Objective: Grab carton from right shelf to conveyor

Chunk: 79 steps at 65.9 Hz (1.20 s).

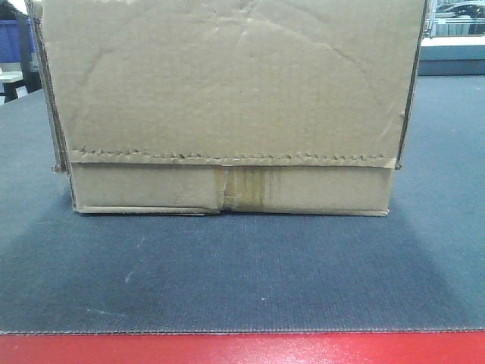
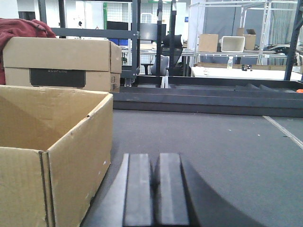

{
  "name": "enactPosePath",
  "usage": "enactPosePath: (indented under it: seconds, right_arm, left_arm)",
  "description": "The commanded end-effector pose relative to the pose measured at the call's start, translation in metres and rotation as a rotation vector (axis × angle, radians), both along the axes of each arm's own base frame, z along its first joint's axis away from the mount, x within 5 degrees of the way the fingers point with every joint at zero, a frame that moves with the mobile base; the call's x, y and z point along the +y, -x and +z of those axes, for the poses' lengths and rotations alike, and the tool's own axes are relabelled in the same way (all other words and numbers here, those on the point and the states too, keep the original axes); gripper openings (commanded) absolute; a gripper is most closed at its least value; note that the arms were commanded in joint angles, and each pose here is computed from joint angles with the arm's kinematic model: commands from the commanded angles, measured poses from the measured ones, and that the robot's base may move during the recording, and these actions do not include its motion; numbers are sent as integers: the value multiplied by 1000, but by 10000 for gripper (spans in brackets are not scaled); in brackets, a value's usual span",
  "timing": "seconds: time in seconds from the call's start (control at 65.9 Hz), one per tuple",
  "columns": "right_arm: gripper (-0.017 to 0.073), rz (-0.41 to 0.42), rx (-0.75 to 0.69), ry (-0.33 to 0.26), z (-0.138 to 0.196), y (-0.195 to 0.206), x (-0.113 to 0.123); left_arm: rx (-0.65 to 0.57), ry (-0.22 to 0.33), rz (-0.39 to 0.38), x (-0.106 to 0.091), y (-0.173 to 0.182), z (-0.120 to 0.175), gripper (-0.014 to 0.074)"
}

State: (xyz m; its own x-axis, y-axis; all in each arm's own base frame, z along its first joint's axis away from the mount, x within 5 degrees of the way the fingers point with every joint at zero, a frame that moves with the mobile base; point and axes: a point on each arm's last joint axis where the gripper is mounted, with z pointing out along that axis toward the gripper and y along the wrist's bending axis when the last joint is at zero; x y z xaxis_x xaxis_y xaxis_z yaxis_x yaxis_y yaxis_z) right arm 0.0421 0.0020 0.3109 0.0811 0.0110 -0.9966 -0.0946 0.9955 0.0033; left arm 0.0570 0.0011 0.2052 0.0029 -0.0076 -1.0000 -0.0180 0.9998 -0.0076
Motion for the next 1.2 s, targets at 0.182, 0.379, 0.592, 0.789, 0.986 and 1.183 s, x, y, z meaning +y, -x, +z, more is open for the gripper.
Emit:
enactPosePath:
  seconds: [0.182,0.379,0.592,0.789,0.986,1.183]
  right_arm:
    - [-70,-21,-30,-20,2,1,0]
    - [-70,-72,4,-13,-31,-12,0]
    - [-70,-80,29,-13,-89,-15,-1]
    - [-70,-79,48,-12,-102,-14,-1]
    - [-70,-79,47,-12,-102,-14,-1]
    - [-70,-79,47,-12,-102,-14,-1]
  left_arm:
    - [-29,4,0,0,1,3,20]
    - [-29,4,0,0,1,3,20]
    - [-29,4,0,0,1,3,20]
    - [-29,4,0,0,1,3,20]
    - [-29,4,0,0,1,3,20]
    - [-29,4,0,0,1,3,20]
